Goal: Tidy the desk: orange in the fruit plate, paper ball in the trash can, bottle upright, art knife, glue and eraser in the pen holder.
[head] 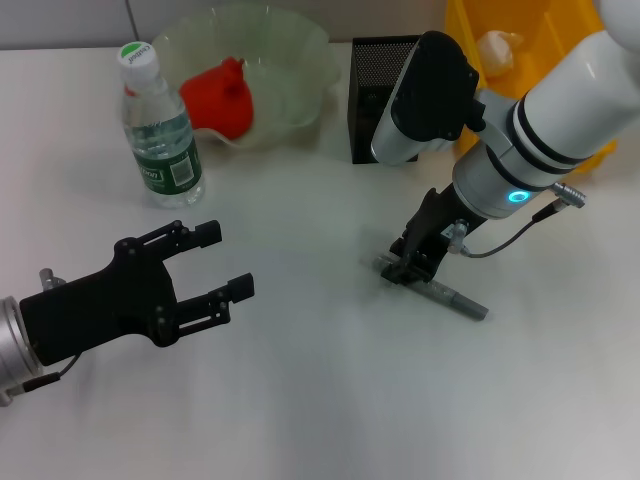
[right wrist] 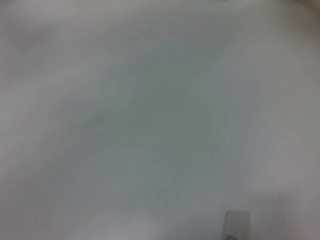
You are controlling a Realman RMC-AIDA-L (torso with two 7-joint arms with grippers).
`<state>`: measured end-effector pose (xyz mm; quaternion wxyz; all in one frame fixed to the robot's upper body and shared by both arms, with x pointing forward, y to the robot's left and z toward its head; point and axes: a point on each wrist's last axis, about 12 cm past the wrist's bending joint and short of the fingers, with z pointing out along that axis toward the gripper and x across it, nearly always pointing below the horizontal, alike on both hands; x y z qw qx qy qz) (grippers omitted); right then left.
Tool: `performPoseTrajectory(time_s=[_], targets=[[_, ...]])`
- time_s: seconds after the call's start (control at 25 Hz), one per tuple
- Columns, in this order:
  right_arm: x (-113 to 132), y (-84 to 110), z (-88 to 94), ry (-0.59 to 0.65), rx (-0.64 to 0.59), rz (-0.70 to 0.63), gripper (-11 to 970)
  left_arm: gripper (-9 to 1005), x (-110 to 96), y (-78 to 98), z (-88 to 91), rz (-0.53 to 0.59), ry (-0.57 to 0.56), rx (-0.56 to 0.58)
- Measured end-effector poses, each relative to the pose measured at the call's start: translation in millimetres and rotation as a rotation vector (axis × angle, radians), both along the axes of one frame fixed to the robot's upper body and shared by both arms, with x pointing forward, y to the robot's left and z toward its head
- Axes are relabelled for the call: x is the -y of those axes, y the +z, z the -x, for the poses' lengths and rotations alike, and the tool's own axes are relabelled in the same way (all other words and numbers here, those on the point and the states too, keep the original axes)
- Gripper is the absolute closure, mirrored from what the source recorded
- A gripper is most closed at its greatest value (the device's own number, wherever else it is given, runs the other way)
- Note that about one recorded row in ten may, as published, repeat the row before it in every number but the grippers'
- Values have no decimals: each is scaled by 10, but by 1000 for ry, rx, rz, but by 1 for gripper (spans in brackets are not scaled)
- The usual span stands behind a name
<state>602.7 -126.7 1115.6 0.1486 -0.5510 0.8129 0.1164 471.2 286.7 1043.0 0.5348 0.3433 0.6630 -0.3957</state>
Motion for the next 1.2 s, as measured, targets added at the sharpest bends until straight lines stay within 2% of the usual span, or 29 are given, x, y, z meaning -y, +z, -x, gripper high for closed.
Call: performPoseTrajectory(time_s=[0.24,0.56,0.76,0.8,0.88,0.92,0.96,1.08,1.12,1.2], targets=[[4,-26,12,5,-5,12,718,223,2,3,-4,0,-1,1],[-2,-27,14,6,-12,19,771,223,0,13,-11,0,-5,6],[-4,47,-1,-4,-7,-12,800,223,0,16,-13,0,-5,6],[12,141,-28,-22,-11,-49,802,223,0,18,-14,0,-6,7],[32,200,-37,-34,-18,-75,807,223,0,19,-15,0,-6,7],[85,350,-57,-60,-26,-154,809,223,1,20,-17,2,-6,4],[85,350,-57,-60,-26,-154,811,223,1,20,-17,2,-6,4],[222,587,-89,-94,-8,-331,816,223,-6,24,-20,3,-5,0],[372,734,-115,-114,36,-476,817,223,-7,24,-21,2,-5,0],[427,768,-119,-118,55,-526,818,223,-8,26,-22,2,-5,1]])
